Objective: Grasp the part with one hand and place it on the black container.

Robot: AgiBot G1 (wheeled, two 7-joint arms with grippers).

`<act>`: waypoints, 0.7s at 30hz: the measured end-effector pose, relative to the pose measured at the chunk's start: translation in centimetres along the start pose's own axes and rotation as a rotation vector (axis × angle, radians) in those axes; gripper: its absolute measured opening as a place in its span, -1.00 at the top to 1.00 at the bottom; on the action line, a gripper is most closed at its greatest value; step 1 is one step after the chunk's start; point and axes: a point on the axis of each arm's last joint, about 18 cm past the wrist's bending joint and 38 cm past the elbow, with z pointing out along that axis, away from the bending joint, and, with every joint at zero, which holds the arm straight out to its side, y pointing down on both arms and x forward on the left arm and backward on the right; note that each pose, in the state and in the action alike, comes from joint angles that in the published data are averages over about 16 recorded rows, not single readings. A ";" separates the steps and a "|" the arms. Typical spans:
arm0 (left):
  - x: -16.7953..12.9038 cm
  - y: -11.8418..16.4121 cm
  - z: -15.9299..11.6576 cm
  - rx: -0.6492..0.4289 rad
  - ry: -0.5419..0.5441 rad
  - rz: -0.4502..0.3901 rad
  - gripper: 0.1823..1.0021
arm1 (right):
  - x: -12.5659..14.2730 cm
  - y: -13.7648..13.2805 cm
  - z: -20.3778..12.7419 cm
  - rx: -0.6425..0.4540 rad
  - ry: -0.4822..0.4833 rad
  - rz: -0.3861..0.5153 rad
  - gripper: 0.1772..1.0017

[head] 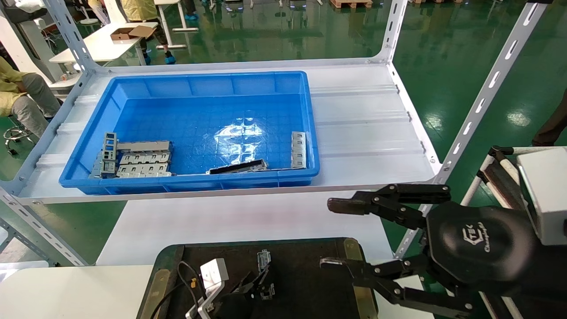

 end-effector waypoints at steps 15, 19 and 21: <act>-2.7 -5.2 -3.6 -0.001 0.129 0.159 -0.55 | 0.0 0.0 0.0 0.000 0.000 0.000 -0.55; -3.8 -6.7 -4.8 -0.008 0.167 0.207 -0.72 | 0.0 0.0 0.0 0.000 0.000 0.000 -0.70; -4.3 -7.5 -5.4 -0.012 0.187 0.233 -0.77 | 0.0 0.0 0.0 0.000 0.000 0.000 -0.78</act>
